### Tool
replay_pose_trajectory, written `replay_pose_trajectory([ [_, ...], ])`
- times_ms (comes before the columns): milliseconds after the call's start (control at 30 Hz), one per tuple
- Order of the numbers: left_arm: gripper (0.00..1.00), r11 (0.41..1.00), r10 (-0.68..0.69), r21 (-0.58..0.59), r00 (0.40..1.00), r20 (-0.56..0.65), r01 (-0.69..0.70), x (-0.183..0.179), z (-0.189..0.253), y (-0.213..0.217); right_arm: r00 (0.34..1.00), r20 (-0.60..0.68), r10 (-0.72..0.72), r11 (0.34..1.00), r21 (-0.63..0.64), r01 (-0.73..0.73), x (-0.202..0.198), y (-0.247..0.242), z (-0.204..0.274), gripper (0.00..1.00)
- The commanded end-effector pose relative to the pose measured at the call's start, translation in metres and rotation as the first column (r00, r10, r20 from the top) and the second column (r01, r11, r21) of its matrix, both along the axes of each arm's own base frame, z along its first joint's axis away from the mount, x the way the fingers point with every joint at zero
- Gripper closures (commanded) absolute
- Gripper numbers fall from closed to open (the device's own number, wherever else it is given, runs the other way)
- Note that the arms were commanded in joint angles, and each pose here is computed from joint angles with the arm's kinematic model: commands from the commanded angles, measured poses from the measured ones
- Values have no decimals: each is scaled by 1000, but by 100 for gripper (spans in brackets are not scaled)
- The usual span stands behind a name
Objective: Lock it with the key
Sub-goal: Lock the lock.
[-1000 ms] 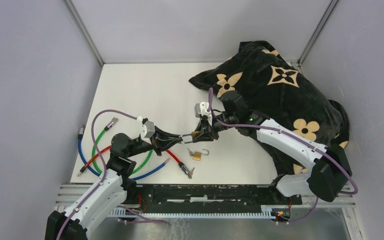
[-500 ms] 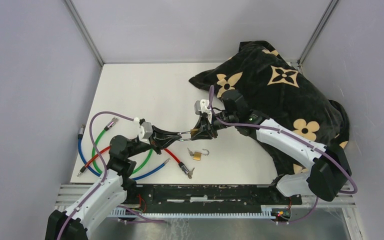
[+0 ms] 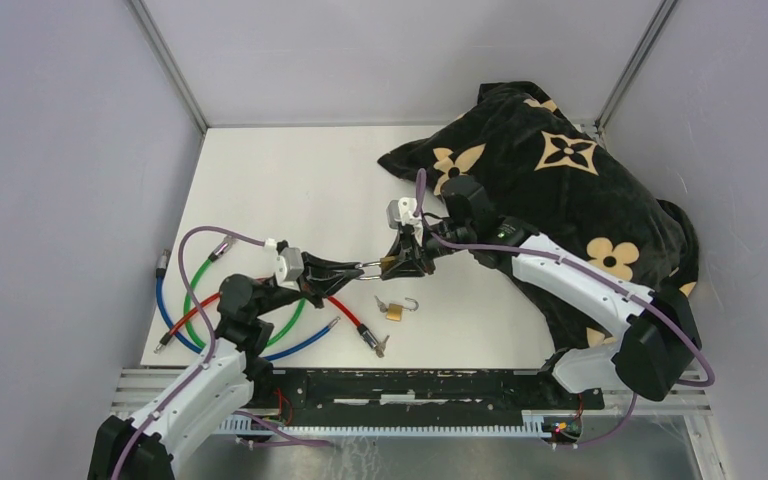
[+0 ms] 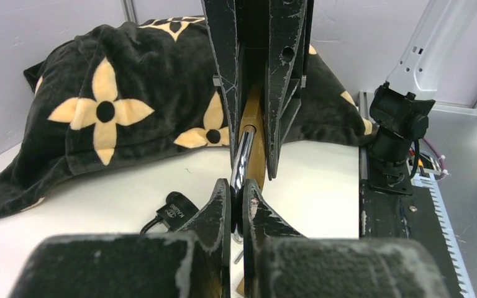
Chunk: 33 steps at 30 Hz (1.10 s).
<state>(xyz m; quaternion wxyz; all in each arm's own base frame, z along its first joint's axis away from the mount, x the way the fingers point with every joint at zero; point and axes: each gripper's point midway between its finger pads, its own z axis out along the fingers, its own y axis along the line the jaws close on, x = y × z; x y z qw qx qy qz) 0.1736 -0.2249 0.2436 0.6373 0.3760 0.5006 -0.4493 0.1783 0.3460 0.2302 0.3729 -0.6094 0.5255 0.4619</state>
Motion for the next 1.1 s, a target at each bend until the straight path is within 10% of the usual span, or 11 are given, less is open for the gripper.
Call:
replay_pose_trajectory([
  [0,98,999,9,-53,996,88,-4,-1,20,-6,994,81,75,960,265,-94,-24,27,68,100],
  [567,98,996,-84,-16,983,-166,82,-20,-29,-29,960,76,-269,895,387,221,33,24,125,100],
  [1067,98,980,-193,-82,962,-194,180,-44,-11,-49,965,49,-256,879,428,211,62,52,134,100],
])
